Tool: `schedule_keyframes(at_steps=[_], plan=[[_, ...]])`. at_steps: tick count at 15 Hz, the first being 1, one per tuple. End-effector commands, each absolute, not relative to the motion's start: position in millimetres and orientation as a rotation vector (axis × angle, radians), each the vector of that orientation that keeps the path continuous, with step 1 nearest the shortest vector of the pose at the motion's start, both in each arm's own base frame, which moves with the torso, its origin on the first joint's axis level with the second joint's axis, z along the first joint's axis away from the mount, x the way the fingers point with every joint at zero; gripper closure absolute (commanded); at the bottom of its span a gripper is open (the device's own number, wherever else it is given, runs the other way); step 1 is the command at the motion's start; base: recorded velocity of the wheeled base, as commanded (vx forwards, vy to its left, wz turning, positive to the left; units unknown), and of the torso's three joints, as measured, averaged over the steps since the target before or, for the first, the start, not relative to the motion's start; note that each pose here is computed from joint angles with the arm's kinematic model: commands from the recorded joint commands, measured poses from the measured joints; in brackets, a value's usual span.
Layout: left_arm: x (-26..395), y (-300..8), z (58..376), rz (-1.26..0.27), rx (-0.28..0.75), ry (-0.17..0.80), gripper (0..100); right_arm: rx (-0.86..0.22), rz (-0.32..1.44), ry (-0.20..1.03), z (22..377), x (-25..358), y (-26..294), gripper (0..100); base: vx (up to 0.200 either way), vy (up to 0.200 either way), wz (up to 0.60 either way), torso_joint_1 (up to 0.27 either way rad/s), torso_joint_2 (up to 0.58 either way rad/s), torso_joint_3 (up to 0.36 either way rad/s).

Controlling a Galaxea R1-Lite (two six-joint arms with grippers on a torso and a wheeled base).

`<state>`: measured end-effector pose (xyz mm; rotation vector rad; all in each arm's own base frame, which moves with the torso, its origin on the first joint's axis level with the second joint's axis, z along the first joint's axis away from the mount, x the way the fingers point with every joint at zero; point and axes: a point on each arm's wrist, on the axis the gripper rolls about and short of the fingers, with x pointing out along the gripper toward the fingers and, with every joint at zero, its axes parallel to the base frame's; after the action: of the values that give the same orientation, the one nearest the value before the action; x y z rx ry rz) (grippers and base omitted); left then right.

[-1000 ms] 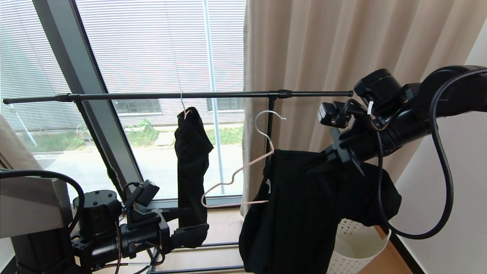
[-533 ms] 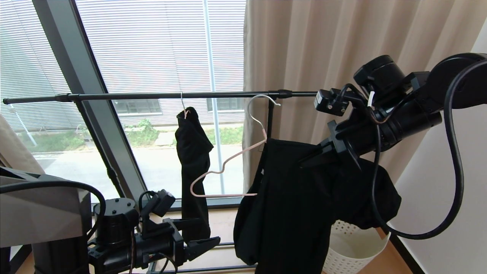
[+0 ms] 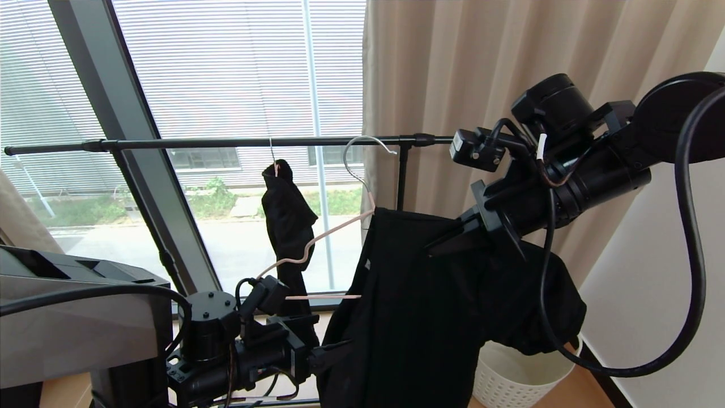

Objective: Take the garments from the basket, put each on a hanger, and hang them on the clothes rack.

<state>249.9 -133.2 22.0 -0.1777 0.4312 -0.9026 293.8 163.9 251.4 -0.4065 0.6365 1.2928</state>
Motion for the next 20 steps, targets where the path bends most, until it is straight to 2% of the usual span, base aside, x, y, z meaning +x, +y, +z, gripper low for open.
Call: schedule_keyframes(at_steps=[1,9,16,20], plan=[[251.1,-133.9,20.3,-0.902,-0.178,0.434,0,-0.408,1.298,0.633,253.2,289.2,162.1,100,0.0,0.0,0.0,0.0,0.0,0.0],[253.0,-124.4,21.8,-0.871,-0.212,0.444,0,-0.406,1.296,0.641,251.5,287.1,158.8,100,0.0,0.0,0.0,0.0,0.0,0.0],[258.6,-121.7,29.2,-0.856,-0.242,0.416,0,-0.41,1.303,0.653,245.3,288.2,155.6,100,0.0,0.0,0.0,0.0,0.0,0.0],[253.1,-127.3,26.1,-0.879,-0.228,0.434,0,-0.357,1.273,0.661,248.9,292.5,157.2,100,0.0,0.0,0.0,0.0,0.0,0.0]])
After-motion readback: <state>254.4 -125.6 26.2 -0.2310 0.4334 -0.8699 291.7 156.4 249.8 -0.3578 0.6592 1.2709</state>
